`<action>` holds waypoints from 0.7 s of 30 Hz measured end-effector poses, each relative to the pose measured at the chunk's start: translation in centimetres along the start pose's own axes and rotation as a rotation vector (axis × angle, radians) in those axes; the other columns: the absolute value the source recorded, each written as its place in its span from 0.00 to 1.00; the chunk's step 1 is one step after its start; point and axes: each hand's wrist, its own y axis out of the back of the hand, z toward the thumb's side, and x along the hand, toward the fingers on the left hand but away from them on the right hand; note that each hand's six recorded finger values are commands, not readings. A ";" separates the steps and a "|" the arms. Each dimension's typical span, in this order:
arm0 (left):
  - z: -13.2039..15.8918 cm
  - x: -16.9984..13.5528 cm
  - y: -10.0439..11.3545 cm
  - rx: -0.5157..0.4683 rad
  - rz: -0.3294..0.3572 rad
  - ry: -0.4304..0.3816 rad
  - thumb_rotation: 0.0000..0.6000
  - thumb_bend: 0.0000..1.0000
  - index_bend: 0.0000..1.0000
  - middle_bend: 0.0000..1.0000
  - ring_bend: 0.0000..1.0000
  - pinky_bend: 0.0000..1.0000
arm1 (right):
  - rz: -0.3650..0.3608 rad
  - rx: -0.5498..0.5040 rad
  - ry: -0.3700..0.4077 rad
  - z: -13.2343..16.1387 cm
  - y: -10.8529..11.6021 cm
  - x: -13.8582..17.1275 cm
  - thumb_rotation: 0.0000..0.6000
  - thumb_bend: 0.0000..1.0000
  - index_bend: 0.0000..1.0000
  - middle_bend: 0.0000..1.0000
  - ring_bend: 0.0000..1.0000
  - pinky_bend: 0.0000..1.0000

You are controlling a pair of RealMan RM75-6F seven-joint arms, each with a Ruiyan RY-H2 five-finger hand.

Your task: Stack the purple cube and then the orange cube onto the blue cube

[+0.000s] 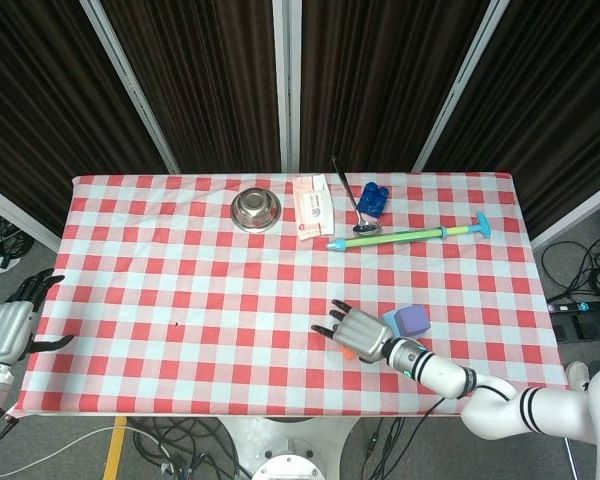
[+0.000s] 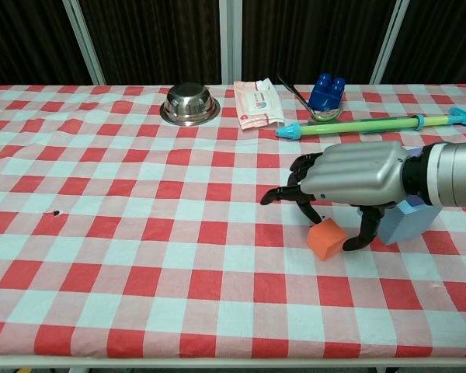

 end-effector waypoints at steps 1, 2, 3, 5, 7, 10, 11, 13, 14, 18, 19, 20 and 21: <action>0.0 0.0 0.0 0.000 -0.001 0.001 1.00 0.09 0.22 0.19 0.12 0.28 | -0.003 0.000 -0.001 0.0 0.0 0.0 1.00 0.12 0.00 0.44 0.14 0.04; 0.0 0.0 0.0 0.000 -0.001 0.001 1.00 0.09 0.22 0.19 0.12 0.28 | -0.005 0.001 -0.002 0.0 0.0 -0.1 1.00 0.12 0.00 0.45 0.14 0.04; -0.1 0.0 0.0 0.000 -0.001 0.001 1.00 0.09 0.22 0.19 0.12 0.28 | -0.007 0.001 -0.003 0.0 0.0 -0.1 1.00 0.12 0.00 0.45 0.14 0.04; -0.1 0.0 0.0 -0.002 -0.002 0.002 1.00 0.09 0.22 0.19 0.12 0.28 | -0.013 0.001 -0.006 0.0 0.0 -0.1 1.00 0.12 0.00 0.45 0.15 0.04; -0.1 0.0 0.0 -0.005 -0.003 0.003 1.00 0.09 0.22 0.19 0.12 0.28 | -0.019 0.001 -0.008 -0.1 0.0 -0.2 1.00 0.13 0.00 0.46 0.15 0.04; -0.1 0.0 -0.1 -0.009 -0.005 0.002 1.00 0.09 0.22 0.19 0.12 0.28 | -0.026 0.002 -0.010 -0.1 0.1 -0.1 1.00 0.13 0.00 0.47 0.16 0.04; -0.1 0.0 -0.1 -0.010 -0.005 0.002 1.00 0.09 0.22 0.19 0.12 0.28 | -0.028 0.002 -0.011 -0.1 0.1 -0.1 1.00 0.14 0.00 0.47 0.16 0.04; -0.2 0.0 0.0 -0.009 -0.005 0.003 1.00 0.09 0.22 0.19 0.12 0.28 | -0.031 0.001 -0.011 -0.1 0.2 -0.1 1.00 0.14 0.00 0.48 0.16 0.04; -0.2 0.0 0.0 -0.008 -0.005 0.004 1.00 0.09 0.22 0.19 0.12 0.28 | -0.033 0.000 -0.012 -0.1 0.2 -0.1 1.00 0.14 0.00 0.48 0.17 0.04; -0.3 0.0 0.0 -0.006 -0.004 0.008 1.00 0.09 0.22 0.19 0.12 0.28 | -0.038 -0.004 -0.013 -0.1 0.3 0.1 1.00 0.15 0.00 0.50 0.17 0.04; -0.3 0.0 0.0 -0.007 -0.004 0.008 1.00 0.09 0.22 0.19 0.12 0.28 | -0.040 -0.004 -0.013 -0.1 0.4 0.1 1.00 0.15 0.00 0.50 0.17 0.04; -0.3 0.0 0.0 -0.008 -0.003 0.008 1.00 0.09 0.22 0.19 0.12 0.28 | -0.041 -0.005 -0.013 -0.2 0.4 0.2 1.00 0.15 0.00 0.51 0.17 0.04; -0.3 0.0 0.0 -0.008 -0.003 0.009 1.00 0.09 0.22 0.19 0.12 0.28 | -0.042 -0.006 -0.013 -0.2 0.4 0.2 1.00 0.15 0.00 0.51 0.17 0.04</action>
